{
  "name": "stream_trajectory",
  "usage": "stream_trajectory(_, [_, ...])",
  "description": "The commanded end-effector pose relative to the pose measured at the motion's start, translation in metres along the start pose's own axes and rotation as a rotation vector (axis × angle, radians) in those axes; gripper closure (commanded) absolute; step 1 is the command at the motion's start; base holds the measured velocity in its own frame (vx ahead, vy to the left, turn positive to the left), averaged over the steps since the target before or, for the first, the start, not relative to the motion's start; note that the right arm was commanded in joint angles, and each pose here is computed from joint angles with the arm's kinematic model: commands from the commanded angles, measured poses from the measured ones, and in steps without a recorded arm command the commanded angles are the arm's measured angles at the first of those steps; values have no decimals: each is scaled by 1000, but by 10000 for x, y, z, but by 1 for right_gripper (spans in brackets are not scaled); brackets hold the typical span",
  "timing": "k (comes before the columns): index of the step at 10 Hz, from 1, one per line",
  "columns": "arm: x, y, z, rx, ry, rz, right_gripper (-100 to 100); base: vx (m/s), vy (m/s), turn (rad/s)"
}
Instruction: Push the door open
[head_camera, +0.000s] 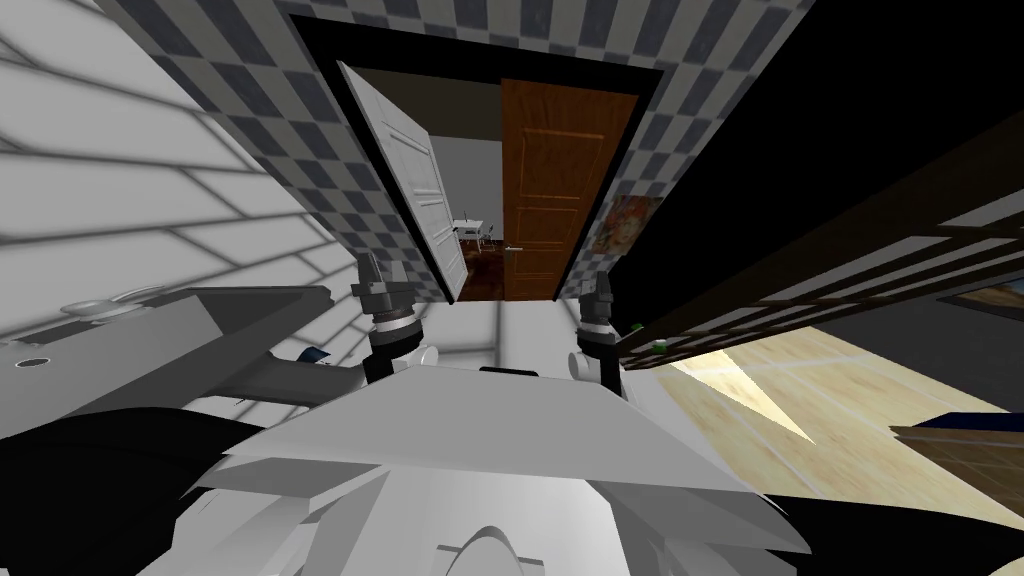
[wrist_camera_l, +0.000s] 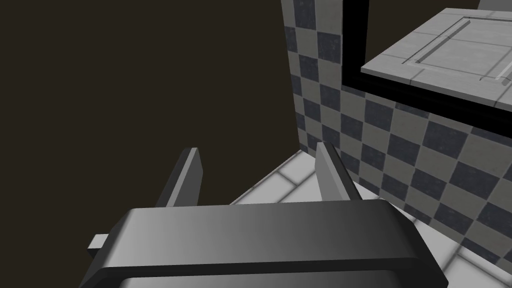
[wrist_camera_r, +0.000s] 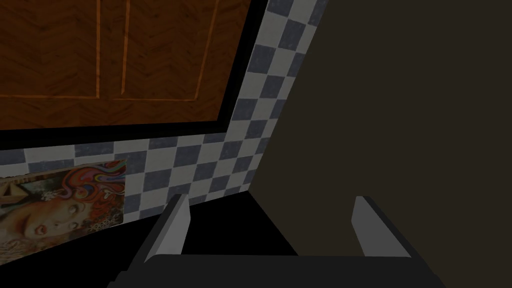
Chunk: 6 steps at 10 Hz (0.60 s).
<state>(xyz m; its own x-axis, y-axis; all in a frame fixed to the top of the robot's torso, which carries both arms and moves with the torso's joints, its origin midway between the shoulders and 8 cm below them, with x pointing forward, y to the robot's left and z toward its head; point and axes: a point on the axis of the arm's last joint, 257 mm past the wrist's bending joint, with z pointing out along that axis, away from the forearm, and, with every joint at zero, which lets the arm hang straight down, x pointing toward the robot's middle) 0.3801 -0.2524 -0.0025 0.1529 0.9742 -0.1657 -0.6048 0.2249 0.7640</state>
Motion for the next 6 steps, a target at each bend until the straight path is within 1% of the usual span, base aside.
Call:
stream_trajectory(1, [30, -113, 19, 14, 6, 5, -100, 105, 13, 11])
stream_trajectory(6, [121, -472, 51, 60, 25, 20, -100, 89, 20, 14])
